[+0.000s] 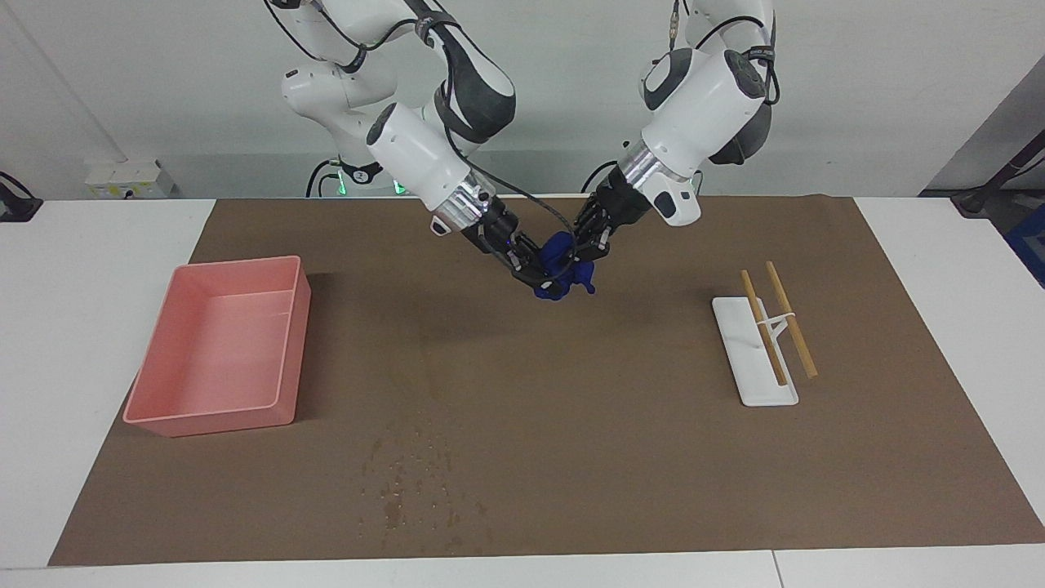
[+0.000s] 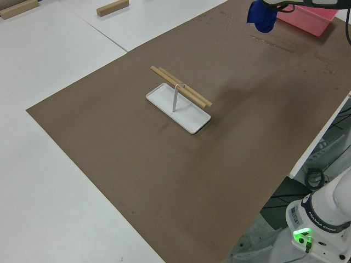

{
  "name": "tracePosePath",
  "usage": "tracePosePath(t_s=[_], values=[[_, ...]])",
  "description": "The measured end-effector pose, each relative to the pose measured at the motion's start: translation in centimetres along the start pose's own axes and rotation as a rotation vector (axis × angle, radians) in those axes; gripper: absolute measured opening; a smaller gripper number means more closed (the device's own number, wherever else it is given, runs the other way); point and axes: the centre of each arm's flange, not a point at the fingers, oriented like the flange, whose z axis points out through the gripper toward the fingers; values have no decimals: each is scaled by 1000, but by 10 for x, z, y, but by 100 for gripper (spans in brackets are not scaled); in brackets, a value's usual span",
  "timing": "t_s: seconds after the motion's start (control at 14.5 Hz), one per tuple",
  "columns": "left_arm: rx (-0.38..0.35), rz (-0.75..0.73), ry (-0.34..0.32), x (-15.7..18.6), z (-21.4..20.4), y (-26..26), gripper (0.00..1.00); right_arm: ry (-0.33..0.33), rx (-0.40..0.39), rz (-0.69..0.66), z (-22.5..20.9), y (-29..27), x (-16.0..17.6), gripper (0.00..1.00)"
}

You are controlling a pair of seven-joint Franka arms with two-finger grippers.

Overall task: Wipe water with towel using both arms
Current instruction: 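Grasp the towel with the right gripper and open the left gripper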

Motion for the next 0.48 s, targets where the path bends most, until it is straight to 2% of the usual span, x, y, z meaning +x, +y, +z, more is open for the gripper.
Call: tracePosePath(t_s=[0.21, 0.28, 0.41, 0.48], values=[[3, 12, 0, -7, 1, -2, 60, 0, -5, -37, 1, 1, 1, 19], [3, 34, 21, -7, 2, -3, 73, -4, -13, -66, 2, 2, 0, 19], [-4, 141, 135, 0, -1, -1, 96, -20, -52, -148, 5, 5, 3, 19], [-7, 196, 178, 5, -4, 1, 100, -22, -67, -187, 4, 5, 9, 19]])
